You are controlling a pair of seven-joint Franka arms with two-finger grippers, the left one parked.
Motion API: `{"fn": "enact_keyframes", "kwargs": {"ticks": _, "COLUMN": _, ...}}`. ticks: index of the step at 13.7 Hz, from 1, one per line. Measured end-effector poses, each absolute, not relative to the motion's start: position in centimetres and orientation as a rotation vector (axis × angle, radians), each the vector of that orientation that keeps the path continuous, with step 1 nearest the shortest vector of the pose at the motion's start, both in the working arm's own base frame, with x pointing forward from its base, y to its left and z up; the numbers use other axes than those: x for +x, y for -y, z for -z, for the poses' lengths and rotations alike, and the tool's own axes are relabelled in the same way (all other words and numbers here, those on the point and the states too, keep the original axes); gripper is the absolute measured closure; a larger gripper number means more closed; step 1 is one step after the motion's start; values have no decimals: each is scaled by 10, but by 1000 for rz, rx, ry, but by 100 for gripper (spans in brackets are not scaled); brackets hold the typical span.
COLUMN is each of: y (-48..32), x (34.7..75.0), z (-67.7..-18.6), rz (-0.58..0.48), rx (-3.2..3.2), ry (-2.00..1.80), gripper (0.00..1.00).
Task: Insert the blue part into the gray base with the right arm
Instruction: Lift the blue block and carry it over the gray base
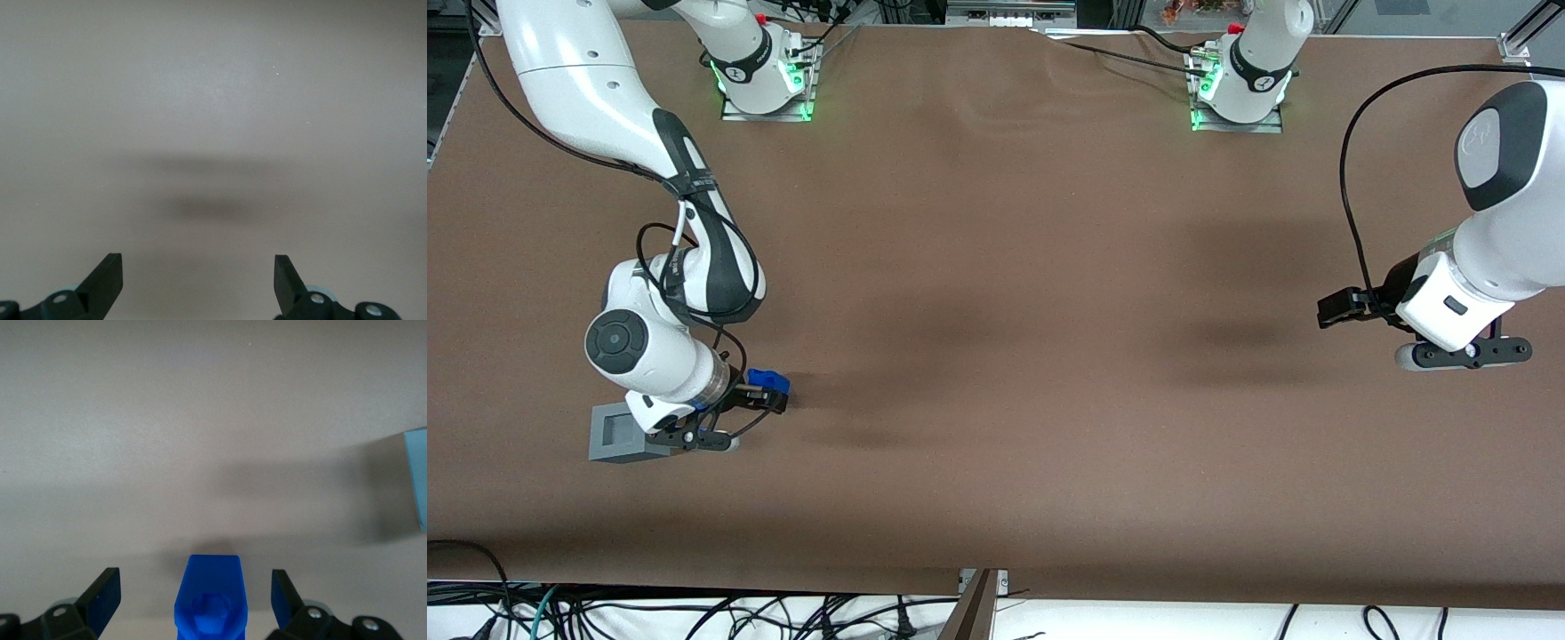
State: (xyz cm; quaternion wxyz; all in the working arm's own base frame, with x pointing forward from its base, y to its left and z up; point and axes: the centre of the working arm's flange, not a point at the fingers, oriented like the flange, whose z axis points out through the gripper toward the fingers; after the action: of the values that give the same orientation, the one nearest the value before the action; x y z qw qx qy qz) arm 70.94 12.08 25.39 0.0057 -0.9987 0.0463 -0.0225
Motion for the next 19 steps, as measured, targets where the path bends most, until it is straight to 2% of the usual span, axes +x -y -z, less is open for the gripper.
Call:
{"fn": "enact_keyframes", "kwargs": {"ticks": 7, "y": -116, "x": 695, "z": -229, "rz": -13, "rx": -3141, "ry": -149, "gripper": 0}}
{"fn": "enact_keyframes", "kwargs": {"ticks": 13, "y": -114, "x": 694, "z": -235, "rz": -5, "rx": -3142, "ry": -151, "gripper": 2}}
{"fn": "enact_keyframes", "kwargs": {"ticks": 14, "y": -114, "x": 694, "z": -236, "rz": -9, "rx": -3143, "ry": -151, "gripper": 10}}
{"fn": "enact_keyframes", "kwargs": {"ticks": 16, "y": -114, "x": 692, "z": -236, "rz": -26, "rx": -3146, "ry": -151, "gripper": 37}}
{"fn": "enact_keyframes", "kwargs": {"ticks": 17, "y": -114, "x": 692, "z": -236, "rz": -30, "rx": -3146, "ry": -151, "gripper": 46}}
{"fn": "enact_keyframes", "kwargs": {"ticks": 19, "y": -114, "x": 692, "z": -239, "rz": -31, "rx": -3147, "ry": -148, "gripper": 50}}
